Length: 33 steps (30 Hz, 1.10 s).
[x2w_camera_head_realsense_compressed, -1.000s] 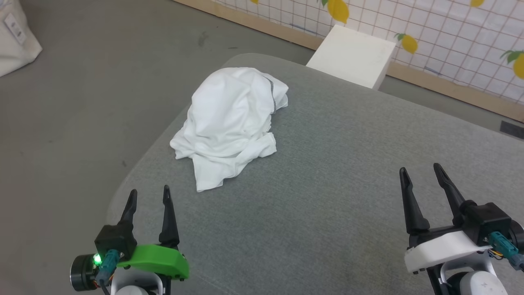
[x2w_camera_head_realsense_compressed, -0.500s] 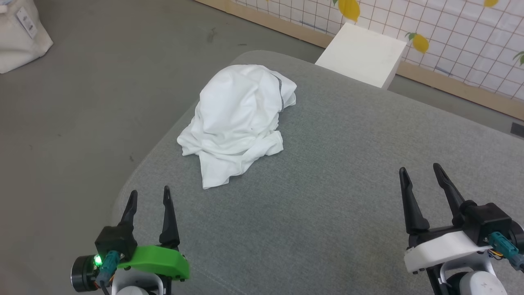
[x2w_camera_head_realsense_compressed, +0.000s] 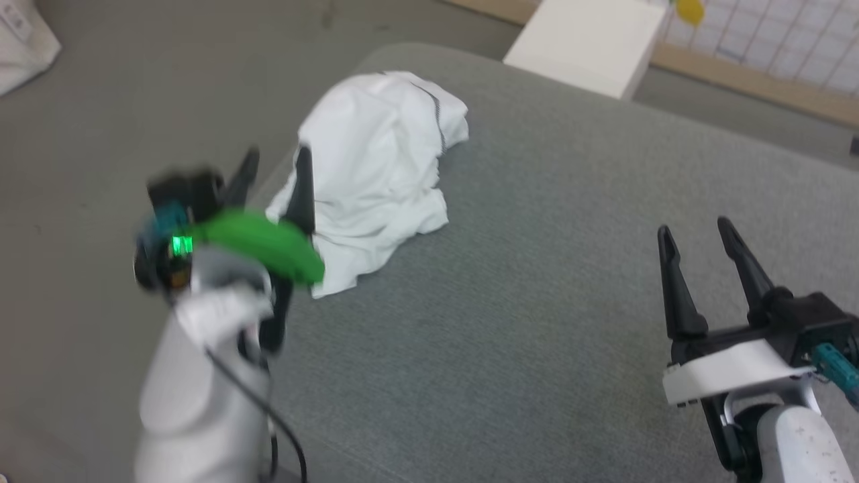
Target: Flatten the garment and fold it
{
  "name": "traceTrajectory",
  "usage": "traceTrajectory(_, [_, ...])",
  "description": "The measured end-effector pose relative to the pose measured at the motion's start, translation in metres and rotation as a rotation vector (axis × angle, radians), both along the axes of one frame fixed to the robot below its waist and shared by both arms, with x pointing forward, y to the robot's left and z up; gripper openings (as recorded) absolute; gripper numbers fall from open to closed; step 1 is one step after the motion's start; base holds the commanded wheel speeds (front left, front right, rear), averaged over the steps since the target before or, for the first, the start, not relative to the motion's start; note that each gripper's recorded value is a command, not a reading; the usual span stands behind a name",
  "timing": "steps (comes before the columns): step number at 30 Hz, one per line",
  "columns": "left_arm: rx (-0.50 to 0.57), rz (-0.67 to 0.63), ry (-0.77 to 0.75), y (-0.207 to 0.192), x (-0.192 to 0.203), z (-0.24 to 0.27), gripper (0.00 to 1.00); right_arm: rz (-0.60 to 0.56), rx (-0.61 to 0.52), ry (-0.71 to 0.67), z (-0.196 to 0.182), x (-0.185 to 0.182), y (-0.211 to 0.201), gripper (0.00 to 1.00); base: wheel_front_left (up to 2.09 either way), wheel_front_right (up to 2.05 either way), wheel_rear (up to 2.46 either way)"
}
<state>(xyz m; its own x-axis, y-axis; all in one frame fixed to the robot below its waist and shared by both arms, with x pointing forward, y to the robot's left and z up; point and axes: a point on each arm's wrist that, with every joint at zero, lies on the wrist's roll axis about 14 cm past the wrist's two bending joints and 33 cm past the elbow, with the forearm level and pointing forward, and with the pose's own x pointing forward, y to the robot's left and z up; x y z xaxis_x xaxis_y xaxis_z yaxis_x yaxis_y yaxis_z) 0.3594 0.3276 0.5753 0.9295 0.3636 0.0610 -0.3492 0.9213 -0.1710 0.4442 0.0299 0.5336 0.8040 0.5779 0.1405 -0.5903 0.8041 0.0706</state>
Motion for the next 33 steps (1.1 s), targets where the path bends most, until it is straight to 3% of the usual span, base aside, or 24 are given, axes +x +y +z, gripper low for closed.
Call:
traceTrajectory(9, [-0.093,-0.157,0.266,0.003,0.105,-0.001,1.00,-0.055,0.010,0.043,-0.028,0.033,-0.015,1.00,0.00,0.00,0.00])
traceTrajectory(17, [-0.226,-0.174,0.532,0.008,0.162,-0.053,1.00,-0.139,0.031,0.063,-0.056,0.063,-0.044,1.00,0.00,0.00,0.00])
traceTrajectory(22, [-0.312,-0.141,0.744,0.005,0.172,-0.113,1.00,-0.185,0.037,0.105,-0.083,0.071,-0.062,1.00,0.00,0.00,0.00])
traceTrajectory(27, [-0.402,-0.098,1.004,-0.008,0.151,-0.192,1.00,-0.256,0.015,0.159,-0.112,0.073,-0.092,1.00,0.00,0.00,0.00])
traceTrajectory(32, [-0.425,-0.082,1.102,-0.016,0.148,-0.221,1.00,-0.317,-0.017,0.197,-0.132,0.068,-0.119,1.00,0.00,0.00,0.00])
traceTrajectory(33, [-0.417,-0.084,1.118,-0.017,0.148,-0.223,0.93,-0.328,-0.023,0.200,-0.134,0.068,-0.123,1.00,0.00,0.00,0.00])
